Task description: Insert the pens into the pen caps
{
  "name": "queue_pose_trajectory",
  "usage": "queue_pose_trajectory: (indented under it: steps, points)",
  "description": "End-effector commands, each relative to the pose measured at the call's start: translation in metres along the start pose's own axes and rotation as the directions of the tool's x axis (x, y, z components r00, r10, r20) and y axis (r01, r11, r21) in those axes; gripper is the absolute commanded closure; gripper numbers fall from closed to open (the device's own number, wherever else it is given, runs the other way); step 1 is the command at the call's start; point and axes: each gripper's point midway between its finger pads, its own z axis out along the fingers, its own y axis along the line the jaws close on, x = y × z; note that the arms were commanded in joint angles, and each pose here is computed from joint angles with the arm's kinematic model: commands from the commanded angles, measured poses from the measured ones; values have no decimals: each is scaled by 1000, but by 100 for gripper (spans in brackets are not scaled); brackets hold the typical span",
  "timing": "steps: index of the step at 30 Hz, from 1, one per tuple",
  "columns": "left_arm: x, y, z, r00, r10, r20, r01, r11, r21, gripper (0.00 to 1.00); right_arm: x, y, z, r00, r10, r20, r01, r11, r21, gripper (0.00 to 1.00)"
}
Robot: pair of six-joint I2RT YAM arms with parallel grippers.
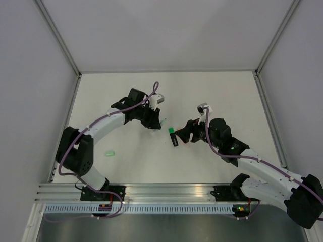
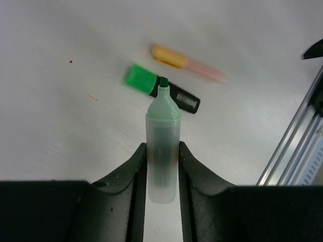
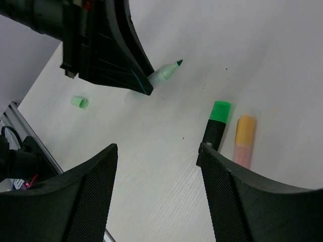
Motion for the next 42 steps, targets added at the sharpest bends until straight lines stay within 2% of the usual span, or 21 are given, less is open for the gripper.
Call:
queue_pose_trajectory:
  steps: [1, 2, 3, 4, 6, 8, 17, 27, 33, 34, 35, 37, 39, 42]
  points:
    - [-59, -33, -25, 956, -97, 275, 78, 994, 82, 98, -14, 12, 5, 996, 22, 83, -16, 997, -74, 28]
    - [-51, -37, -25, 946, -128, 297, 102, 990, 103, 98, -16, 14, 5, 994, 24, 106, -15, 996, -90, 28]
    - [-64, -50, -40, 915, -181, 361, 138, 980, 143, 98, -18, 16, 5, 992, 40, 119, -28, 994, -101, 28]
    - [-84, -54, -49, 874, -166, 457, 102, 982, 160, 98, -22, 19, 4, 989, 44, 142, -27, 992, -120, 28]
    - [-84, -62, -58, 829, -256, 497, 173, 963, 207, 98, -20, 23, 3, 987, 53, 153, -30, 989, -148, 28]
    - [-88, -67, -63, 802, -282, 526, 179, 954, 240, 98, -22, 29, 2, 983, 59, 176, -28, 985, -173, 28]
    - [-92, -97, -59, 754, -298, 586, 176, 950, 257, 98, -12, 55, 11, 985, 4, 173, 29, 982, -185, 28]
    - [-89, -125, -47, 751, -288, 594, 167, 953, 252, 98, -8, 37, 23, 985, -44, 167, 46, 999, -7, 31]
    - [-81, -143, -44, 750, -297, 591, 166, 949, 267, 98, -10, 33, 21, 983, -50, 176, 47, 999, 22, 48]
    - [-81, -146, -47, 744, -303, 596, 166, 947, 274, 98, -10, 33, 21, 983, -50, 176, 46, 999, 25, 64]
    - [-79, -146, -48, 741, -306, 598, 166, 946, 279, 98, -10, 31, 20, 983, -49, 178, 44, 999, 33, 72]
    - [-79, -145, -57, 719, -312, 621, 172, 946, 276, 98, -11, 32, 19, 982, -47, 181, 42, 999, 32, 89]
    - [-82, -150, -66, 709, -282, 647, 127, 953, 277, 97, -10, 36, 18, 984, -46, 174, 45, 999, 9, 99]
    - [-84, -168, -84, 700, -193, 688, -19, 958, 287, 72, -12, 48, 14, 986, -46, 163, 54, 997, -48, 100]
